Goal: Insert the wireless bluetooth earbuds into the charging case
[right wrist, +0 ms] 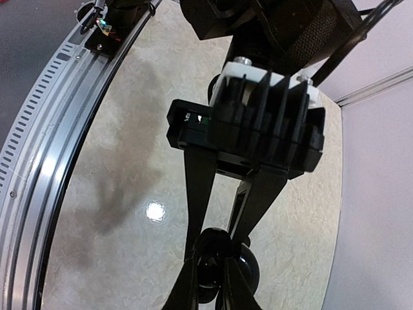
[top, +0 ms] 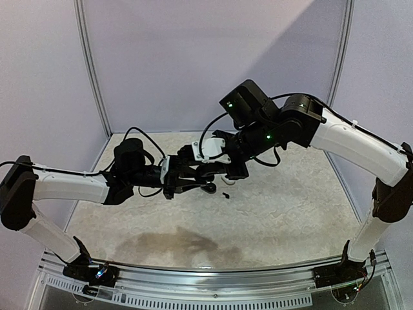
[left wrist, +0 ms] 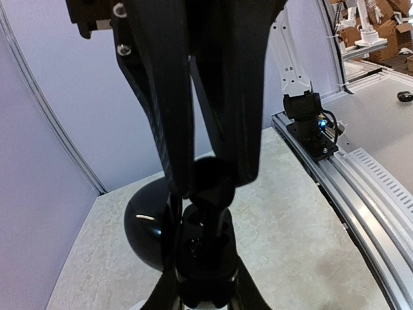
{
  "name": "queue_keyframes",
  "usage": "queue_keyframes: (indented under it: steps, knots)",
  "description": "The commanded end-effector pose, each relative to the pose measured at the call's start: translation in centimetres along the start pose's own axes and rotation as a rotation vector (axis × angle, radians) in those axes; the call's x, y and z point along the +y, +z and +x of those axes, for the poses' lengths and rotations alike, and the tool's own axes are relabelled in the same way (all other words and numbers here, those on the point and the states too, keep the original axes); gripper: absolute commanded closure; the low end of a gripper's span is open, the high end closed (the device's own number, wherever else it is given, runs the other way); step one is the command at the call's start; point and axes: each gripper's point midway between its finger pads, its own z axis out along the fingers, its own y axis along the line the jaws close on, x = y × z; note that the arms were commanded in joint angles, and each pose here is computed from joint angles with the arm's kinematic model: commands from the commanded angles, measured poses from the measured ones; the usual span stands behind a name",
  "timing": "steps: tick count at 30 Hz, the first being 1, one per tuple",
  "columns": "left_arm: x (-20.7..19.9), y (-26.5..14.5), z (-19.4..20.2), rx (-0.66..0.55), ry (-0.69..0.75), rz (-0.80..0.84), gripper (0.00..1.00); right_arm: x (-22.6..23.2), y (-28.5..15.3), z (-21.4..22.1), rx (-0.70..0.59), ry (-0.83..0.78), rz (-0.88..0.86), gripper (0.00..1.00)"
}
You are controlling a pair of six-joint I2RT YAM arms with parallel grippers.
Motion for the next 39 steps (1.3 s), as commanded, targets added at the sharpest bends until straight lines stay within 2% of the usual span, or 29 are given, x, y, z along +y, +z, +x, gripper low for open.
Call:
queue_keyframes:
  steps: [1,15,24,30,39]
  knots:
    - [0.5,0.1,-1.0,-0.030,0.057,-0.028,1.00,0.7,1.9,1.7,0.066,-0.007,-0.023,1.00]
    - [0.1,0.1,-1.7,-0.056,0.118,-0.020,1.00,0.7,2.8,3.1,0.121,-0.024,-0.013,1.00]
    - [-0.6,-0.1,-2.4,-0.099,0.064,0.007,1.00,-0.1,3.2,3.5,0.140,-0.034,0.028,0.81]
    - [-0.7,-0.3,-2.4,-0.098,0.005,0.008,1.00,-0.5,3.0,3.2,0.135,-0.035,0.044,0.74]
    - [0.5,-0.5,-1.2,-0.044,-0.168,-0.064,1.00,-1.5,1.1,-0.2,-0.002,-0.025,0.070,0.62]
